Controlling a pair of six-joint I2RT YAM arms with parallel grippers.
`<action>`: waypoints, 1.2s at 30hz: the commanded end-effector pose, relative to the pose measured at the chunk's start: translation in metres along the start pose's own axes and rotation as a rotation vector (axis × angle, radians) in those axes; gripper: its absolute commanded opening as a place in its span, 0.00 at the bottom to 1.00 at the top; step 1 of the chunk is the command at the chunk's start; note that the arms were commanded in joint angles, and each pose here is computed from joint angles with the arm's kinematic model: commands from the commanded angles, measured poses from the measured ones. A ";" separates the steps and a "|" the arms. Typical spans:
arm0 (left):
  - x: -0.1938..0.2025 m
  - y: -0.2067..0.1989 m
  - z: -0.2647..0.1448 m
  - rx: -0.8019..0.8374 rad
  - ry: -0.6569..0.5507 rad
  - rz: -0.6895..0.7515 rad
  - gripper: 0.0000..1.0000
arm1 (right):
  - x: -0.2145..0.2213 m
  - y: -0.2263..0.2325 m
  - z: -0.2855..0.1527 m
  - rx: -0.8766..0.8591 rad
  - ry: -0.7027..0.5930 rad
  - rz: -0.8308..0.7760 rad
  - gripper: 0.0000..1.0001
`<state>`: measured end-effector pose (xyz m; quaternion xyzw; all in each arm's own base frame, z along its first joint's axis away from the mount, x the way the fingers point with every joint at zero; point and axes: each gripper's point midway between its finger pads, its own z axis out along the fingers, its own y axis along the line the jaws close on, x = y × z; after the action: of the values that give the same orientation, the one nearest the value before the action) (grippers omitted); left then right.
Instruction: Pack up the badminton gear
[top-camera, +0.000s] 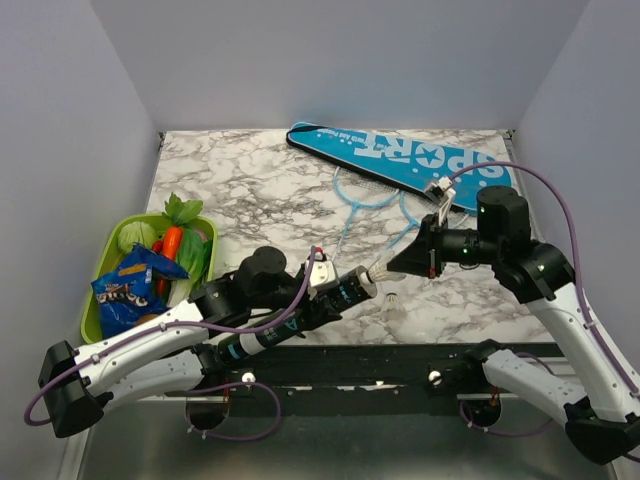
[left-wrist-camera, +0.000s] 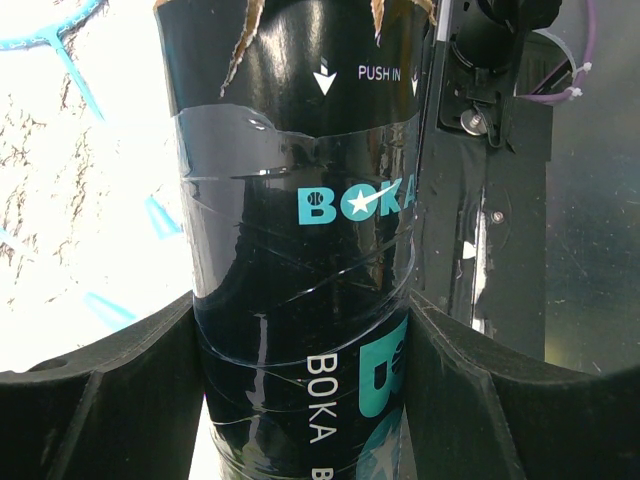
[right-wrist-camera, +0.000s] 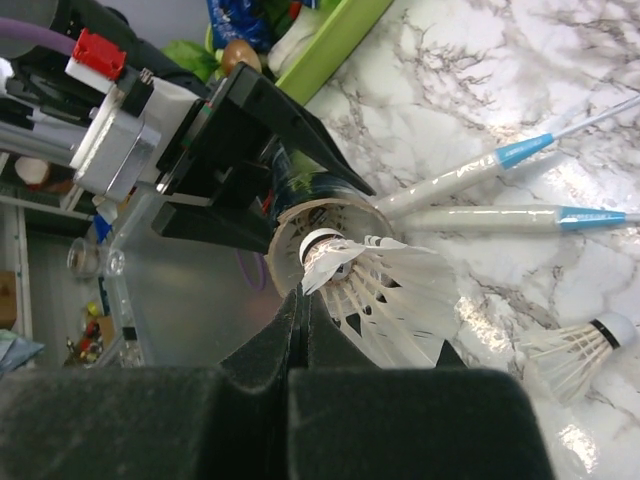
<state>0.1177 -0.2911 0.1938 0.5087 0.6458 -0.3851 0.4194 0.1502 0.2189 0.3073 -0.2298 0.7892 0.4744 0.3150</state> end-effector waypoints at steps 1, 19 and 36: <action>-0.002 -0.006 0.001 0.029 -0.018 0.023 0.11 | 0.005 0.014 0.005 -0.048 0.024 0.004 0.01; -0.017 -0.013 -0.007 0.050 -0.086 0.040 0.11 | 0.033 0.027 0.060 -0.175 0.124 0.037 0.01; -0.024 -0.011 -0.011 0.028 -0.116 0.052 0.11 | 0.052 0.028 0.093 -0.195 0.185 0.083 0.05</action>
<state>0.1114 -0.2860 0.2043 0.5079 0.6302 -0.3949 0.4348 0.1195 0.3051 0.2600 -0.2739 0.7744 0.5354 0.1964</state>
